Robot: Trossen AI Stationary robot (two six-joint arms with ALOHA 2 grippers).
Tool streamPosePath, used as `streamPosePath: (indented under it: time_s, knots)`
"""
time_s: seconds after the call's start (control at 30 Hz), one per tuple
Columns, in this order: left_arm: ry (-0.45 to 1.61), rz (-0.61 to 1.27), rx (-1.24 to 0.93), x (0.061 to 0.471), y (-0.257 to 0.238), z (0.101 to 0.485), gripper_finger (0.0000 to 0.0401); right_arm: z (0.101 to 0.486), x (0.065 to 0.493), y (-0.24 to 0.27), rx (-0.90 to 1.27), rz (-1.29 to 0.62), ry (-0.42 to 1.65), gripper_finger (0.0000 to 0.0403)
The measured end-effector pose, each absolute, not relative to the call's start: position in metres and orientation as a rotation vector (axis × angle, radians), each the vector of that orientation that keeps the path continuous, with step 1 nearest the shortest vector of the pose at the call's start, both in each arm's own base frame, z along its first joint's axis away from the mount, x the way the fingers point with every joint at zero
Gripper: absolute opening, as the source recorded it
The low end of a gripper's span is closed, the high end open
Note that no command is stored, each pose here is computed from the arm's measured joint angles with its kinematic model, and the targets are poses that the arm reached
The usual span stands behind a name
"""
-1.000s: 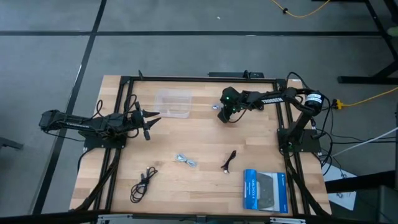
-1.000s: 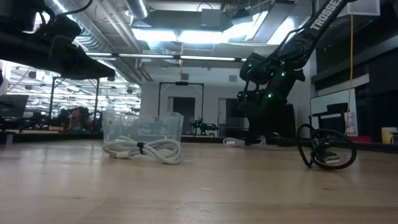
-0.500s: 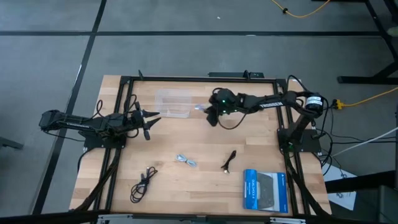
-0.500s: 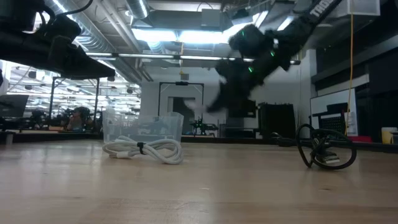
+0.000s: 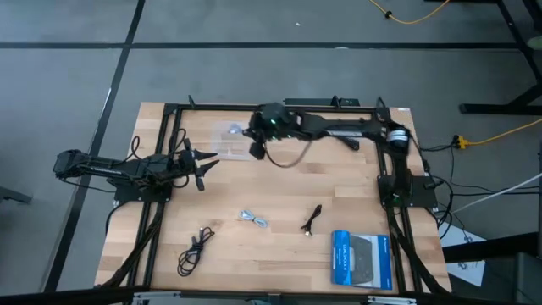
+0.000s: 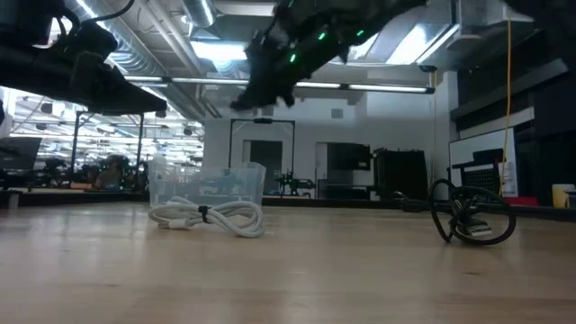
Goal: Pick and place USB-C Cables
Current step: Put the purple white charger cable into the transparent bin, then put the top black charger cable into the transparent bin
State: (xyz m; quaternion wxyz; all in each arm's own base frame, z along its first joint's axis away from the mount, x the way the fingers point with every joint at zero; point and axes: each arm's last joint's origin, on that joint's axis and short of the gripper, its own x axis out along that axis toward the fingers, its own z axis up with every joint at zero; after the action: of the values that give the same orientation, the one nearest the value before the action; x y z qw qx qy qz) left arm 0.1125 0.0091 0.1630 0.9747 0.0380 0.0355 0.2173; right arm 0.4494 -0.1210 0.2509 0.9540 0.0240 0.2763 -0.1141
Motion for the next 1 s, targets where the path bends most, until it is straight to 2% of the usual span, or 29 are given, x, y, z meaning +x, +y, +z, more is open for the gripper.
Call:
streamPosePath:
  time_s: [0.17, 0.4, 0.6, 0.77, 1.0]
  knots:
    - [0.072, 0.438, 0.077, 0.112, 0.009, 0.163, 0.0108, 0.225, 0.465, -0.151, 0.134, -0.291, 0.69, 0.0038]
    - [0.072, 0.438, 0.077, 0.112, 0.009, 0.163, 0.0108, 0.228, 0.471, -0.154, 0.163, -0.265, 0.701, 0.0121]
    - [0.072, 0.439, 0.077, 0.112, 0.009, 0.163, 0.0108, 0.235, 0.47, -0.153, 0.154, -0.259, 0.719, 0.0146]
    - [0.072, 0.438, 0.077, 0.112, 0.009, 0.163, 0.0108, 0.253, 0.456, -0.148, 0.195, -0.253, 0.937, 0.0148]
    - [0.072, 0.439, 0.077, 0.112, 0.009, 0.163, 0.0108, 0.276, 0.409, -0.134, 0.27, -0.247, 1.413, 0.0149]
